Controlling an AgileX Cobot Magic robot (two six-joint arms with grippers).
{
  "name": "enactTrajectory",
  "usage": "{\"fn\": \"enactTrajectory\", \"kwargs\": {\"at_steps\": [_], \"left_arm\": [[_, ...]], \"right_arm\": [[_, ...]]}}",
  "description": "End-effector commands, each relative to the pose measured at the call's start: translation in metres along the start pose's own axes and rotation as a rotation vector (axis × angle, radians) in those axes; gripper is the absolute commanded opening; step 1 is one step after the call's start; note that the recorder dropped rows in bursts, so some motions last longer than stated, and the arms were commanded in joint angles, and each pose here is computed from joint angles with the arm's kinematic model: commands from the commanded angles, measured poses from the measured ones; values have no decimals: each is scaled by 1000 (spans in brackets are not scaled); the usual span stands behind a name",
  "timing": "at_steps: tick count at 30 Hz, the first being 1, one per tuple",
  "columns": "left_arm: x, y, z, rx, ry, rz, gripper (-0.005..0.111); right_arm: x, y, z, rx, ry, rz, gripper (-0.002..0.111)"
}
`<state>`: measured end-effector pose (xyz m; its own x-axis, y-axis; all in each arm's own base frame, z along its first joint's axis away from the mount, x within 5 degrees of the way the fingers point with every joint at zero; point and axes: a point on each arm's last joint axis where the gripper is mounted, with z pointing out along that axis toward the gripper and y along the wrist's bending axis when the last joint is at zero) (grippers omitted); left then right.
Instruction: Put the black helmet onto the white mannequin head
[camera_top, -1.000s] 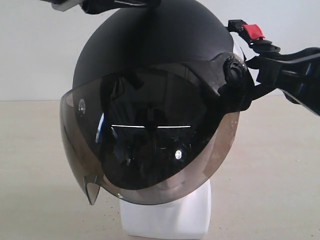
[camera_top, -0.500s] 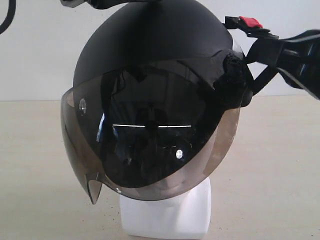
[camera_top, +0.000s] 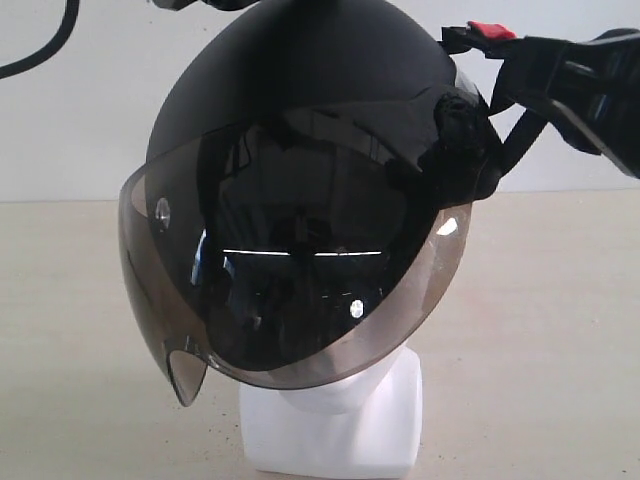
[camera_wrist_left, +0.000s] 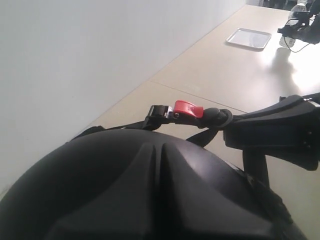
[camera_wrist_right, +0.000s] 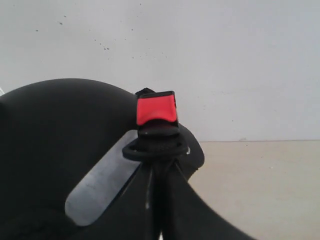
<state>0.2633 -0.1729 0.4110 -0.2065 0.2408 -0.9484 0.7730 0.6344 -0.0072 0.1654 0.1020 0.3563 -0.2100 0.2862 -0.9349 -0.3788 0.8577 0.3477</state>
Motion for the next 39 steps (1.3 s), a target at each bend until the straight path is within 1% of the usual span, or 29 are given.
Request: {"fn": "enactTrajectory", "kwargs": {"at_steps": [1, 4, 9, 15, 16, 17, 18, 19, 20, 22, 24, 26, 27, 29, 30, 31, 34, 37, 39], "left_arm": [[34, -3, 21, 109, 195, 28, 4], [34, -3, 21, 108, 194, 35, 4], [34, -3, 21, 108, 194, 35, 4], [34, -3, 21, 108, 194, 35, 4], [34, -3, 21, 108, 194, 35, 4], [34, -3, 21, 108, 194, 35, 4], [34, -3, 21, 108, 194, 35, 4], [34, -3, 21, 108, 194, 35, 4], [34, -3, 21, 110, 195, 35, 4], [34, -3, 21, 110, 195, 35, 4], [34, -3, 21, 110, 194, 33, 4], [34, -4, 21, 113, 197, 33, 4], [34, -4, 21, 113, 197, 33, 4], [34, -4, 21, 114, 198, 33, 4], [34, -4, 21, 117, 200, 33, 4], [34, -4, 21, 122, 204, 33, 4], [35, -5, 21, 128, 209, 32, 4], [35, -5, 20, 132, 212, 32, 4], [35, -5, 20, 133, 213, 32, 4]], "right_arm": [[-31, -13, -11, 164, -170, -5, 0], [-30, -12, -11, 152, -163, -6, 0], [-27, -6, -10, 86, -128, -11, 0], [-26, -5, -10, 73, -123, 16, 0], [-25, -4, -10, 57, -114, 18, 2], [-25, -3, -10, 51, -111, 17, 6], [-25, -3, -10, 44, -108, 22, 19], [-25, -3, -10, 44, -108, 26, 26], [-25, -3, -10, 54, -114, 38, 45], [-25, -6, -10, 83, -118, 96, 56], [-25, -7, -10, 92, -112, 120, 54], [-23, -10, -10, 119, -95, 152, 54], [-22, -12, -10, 146, -88, 154, 54], [-27, -10, -11, 147, -82, 156, 54], [-34, -7, -12, 129, -91, 88, 54], [-41, -3, -13, 106, -107, 61, 54], [-48, 1, -14, 91, -127, 60, 54], [-49, 8, -17, 11, -121, 5, 54], [-47, 15, -17, -68, -108, -85, 54]]}}
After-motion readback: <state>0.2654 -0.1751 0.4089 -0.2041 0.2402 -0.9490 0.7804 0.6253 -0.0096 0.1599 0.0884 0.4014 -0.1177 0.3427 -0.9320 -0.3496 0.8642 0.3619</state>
